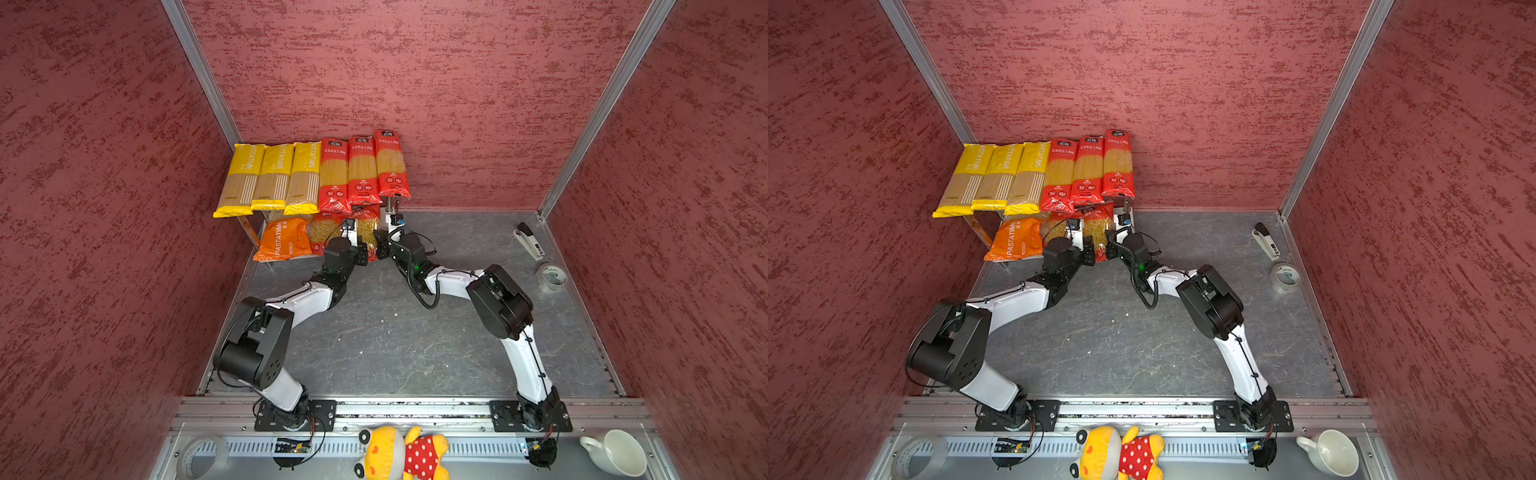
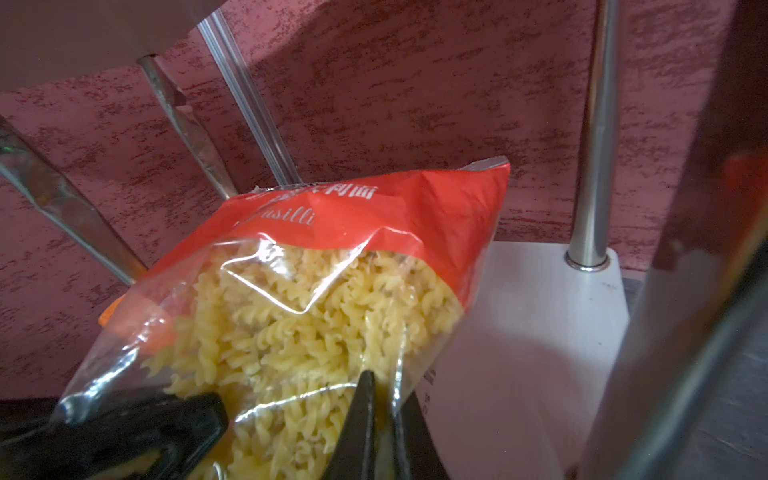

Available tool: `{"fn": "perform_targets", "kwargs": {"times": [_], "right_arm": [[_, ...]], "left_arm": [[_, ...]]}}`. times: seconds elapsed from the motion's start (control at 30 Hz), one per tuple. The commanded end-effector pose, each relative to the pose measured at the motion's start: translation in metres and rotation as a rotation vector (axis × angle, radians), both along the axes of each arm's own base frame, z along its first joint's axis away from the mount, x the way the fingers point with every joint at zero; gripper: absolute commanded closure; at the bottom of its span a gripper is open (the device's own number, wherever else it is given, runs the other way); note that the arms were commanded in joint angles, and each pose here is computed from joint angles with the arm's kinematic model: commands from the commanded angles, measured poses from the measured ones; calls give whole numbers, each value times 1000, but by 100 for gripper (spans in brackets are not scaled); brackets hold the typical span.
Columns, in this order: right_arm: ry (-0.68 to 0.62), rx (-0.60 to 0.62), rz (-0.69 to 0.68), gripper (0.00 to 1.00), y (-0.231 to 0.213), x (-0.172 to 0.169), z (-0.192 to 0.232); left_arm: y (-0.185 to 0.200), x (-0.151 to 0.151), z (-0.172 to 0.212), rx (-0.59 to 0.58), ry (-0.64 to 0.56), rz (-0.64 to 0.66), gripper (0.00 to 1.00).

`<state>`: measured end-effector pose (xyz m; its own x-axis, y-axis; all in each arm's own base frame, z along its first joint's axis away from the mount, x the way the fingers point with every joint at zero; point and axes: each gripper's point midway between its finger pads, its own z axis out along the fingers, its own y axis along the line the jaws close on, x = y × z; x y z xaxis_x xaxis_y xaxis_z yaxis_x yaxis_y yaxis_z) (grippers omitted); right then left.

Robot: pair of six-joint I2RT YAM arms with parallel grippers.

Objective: Place and organize the pasta boxes and bags onto the shelf

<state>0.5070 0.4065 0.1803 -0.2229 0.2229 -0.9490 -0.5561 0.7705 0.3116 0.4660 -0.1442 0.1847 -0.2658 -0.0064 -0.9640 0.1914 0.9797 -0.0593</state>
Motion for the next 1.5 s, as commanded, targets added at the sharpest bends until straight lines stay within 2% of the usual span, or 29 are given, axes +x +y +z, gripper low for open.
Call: {"fn": "perform_targets", "kwargs": {"times": [0.0,0.17,0.3,0.43,0.73,0.87,1.0,1.23,1.47], "right_arm": [[-169,75,-35,99,1,10,57],[-158,24,-34,89,9,21,48],[-109,21,-47,69,6,19,41],[-115,38,-80,58,-8,-1,46],[-72,18,-141,53,-57,-46,52],[-36,4,-174,52,-82,-67,43],[7,-7,-205,52,-105,-86,29],[129,-56,-192,52,-126,-115,-5],[186,-46,-222,51,-141,-126,-19]], "left_arm": [[-5,20,50,-27,-178,1,100],[3,37,36,-24,-156,66,100],[15,51,22,-25,-127,144,100],[21,60,9,-30,-94,184,100],[18,73,10,-11,-75,135,100],[15,76,-10,6,20,74,99],[22,67,-18,3,67,83,88],[30,57,-1,6,77,86,60],[30,29,16,-28,78,75,48]]}}
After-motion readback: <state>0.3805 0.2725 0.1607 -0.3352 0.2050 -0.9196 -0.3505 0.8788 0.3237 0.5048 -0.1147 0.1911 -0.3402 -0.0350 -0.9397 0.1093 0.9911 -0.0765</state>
